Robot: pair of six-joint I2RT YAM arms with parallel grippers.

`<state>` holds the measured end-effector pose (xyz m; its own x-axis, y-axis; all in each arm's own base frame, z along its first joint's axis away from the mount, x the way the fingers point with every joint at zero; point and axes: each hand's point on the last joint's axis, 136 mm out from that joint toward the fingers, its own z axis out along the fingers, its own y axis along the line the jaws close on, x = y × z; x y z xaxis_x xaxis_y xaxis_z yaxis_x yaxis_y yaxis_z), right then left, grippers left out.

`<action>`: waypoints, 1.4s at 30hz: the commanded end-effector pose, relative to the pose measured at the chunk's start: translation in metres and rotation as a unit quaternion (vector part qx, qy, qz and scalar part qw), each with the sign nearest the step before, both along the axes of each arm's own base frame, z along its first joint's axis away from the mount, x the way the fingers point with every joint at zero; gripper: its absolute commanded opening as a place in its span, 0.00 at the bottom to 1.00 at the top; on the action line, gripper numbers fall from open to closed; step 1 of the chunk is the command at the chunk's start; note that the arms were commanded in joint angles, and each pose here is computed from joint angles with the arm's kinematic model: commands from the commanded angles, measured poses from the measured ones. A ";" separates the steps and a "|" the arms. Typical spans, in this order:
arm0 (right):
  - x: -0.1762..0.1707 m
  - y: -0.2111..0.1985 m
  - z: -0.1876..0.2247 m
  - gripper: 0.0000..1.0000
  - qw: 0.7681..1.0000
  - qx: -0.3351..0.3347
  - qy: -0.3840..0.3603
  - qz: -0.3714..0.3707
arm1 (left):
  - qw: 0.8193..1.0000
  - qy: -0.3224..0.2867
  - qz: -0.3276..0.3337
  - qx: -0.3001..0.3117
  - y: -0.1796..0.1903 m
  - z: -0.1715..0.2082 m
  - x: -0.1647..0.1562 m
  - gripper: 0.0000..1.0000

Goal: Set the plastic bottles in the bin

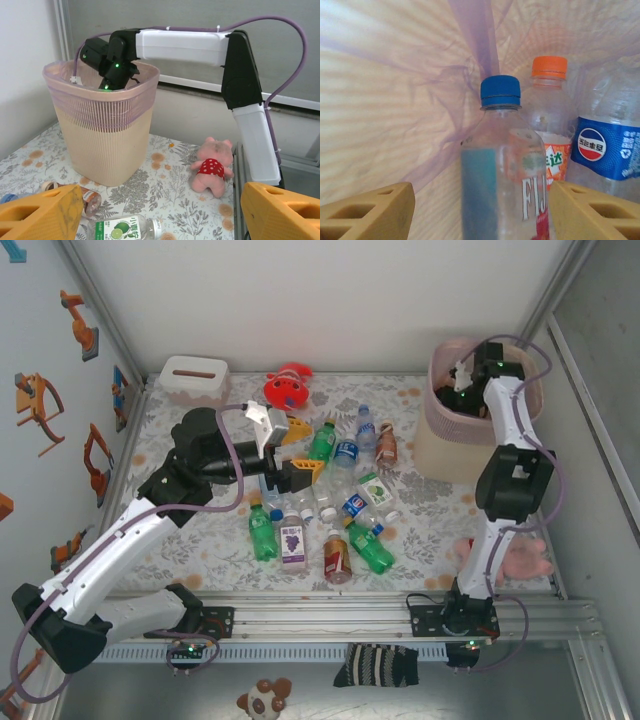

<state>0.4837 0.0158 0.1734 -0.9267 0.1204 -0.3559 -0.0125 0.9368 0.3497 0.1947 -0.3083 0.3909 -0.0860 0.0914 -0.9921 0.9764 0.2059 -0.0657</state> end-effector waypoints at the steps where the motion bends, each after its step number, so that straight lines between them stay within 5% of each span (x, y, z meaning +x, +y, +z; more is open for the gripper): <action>1: -0.011 0.000 0.038 0.70 0.999 -0.013 -0.033 0.000 | 1.000 -0.016 0.000 -0.004 0.005 0.004 -0.005 0.82; 18: -0.028 -0.013 0.148 0.68 0.985 -0.059 -0.160 -0.031 | 0.999 -0.002 0.032 -0.001 0.009 -0.001 0.003 0.82; 26: -0.046 -0.001 0.206 0.66 0.969 -0.024 -0.242 -0.037 | 0.988 0.050 0.142 0.035 0.025 -0.029 0.034 0.82; 35: -0.076 0.013 0.237 0.66 0.958 0.011 -0.286 -0.031 | 0.929 0.178 0.302 0.117 0.064 -0.097 0.066 0.82; 42: -0.095 0.015 0.231 0.66 0.958 0.013 -0.285 -0.029 | 0.844 0.280 0.412 0.200 0.105 -0.162 0.066 0.82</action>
<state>0.3951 0.0257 0.3975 -0.5951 0.1724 -0.7850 -0.1382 0.9402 0.3112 0.2645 -0.2343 0.2612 -0.6169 0.1402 -0.7744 0.5056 0.8247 -0.2535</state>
